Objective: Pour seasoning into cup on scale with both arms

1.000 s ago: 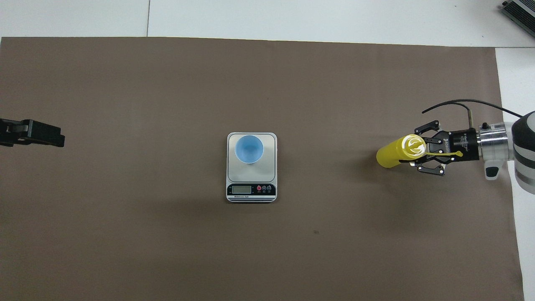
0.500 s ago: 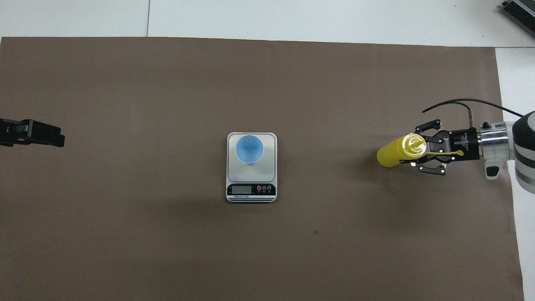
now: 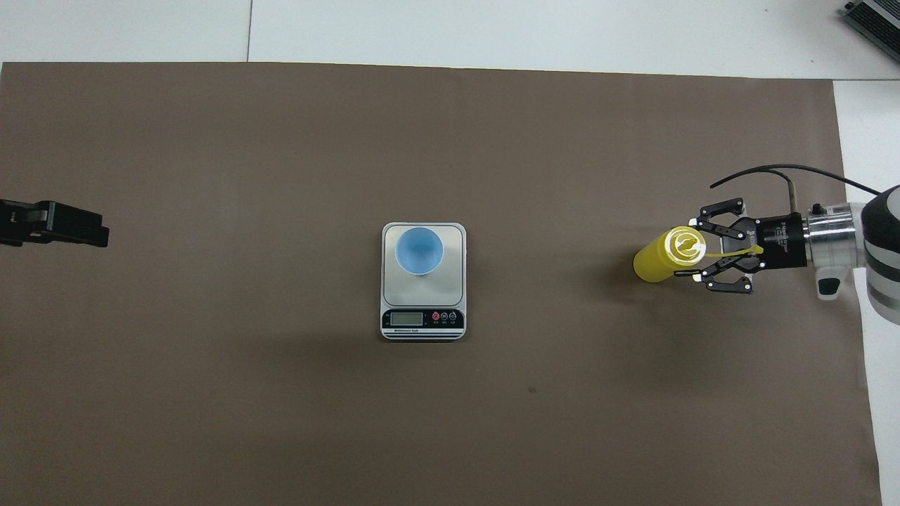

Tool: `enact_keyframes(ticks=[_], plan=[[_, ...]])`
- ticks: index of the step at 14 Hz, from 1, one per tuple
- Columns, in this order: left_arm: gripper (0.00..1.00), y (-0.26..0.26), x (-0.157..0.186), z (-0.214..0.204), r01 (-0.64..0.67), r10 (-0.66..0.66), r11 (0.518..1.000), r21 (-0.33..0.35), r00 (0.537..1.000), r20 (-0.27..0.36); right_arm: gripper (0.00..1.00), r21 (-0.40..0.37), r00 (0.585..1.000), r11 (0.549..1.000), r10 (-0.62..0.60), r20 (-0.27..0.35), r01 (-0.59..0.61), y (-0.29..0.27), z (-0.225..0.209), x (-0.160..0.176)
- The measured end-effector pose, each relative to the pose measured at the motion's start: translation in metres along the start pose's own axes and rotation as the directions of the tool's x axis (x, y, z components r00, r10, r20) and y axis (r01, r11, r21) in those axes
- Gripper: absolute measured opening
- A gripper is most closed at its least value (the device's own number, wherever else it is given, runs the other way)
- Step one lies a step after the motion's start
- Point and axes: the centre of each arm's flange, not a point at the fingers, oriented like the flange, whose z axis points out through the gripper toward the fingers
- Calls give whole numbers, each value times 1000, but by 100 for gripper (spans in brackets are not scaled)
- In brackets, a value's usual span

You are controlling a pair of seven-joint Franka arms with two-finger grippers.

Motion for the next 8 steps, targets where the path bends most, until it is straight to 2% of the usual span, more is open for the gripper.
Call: enact_keyframes(ticks=[2, 4, 5, 7, 8], plan=[[100, 0, 0, 0, 0, 0, 1000, 0, 1000, 0, 71, 0, 1000, 1000, -9, -16, 9, -1, -3, -1], [100, 0, 0, 0, 0, 0, 1000, 0, 1000, 0, 73, -4, 996, 999, -52, -74, 52, -2, -9, 0], [100, 0, 0, 0, 0, 0, 1000, 0, 1000, 0, 78, -12, 991, 996, -86, -106, 86, -1, -12, 1], [100, 0, 1, -1, 0, 0, 1000, 0, 1000, -8, 97, -50, 973, 986, -164, -161, 158, 1, -16, 2], [100, 1, 2, -1, -2, 2, 1000, 0, 1000, -16, 100, -72, 962, 979, -202, -183, 192, 2, -18, 3]])
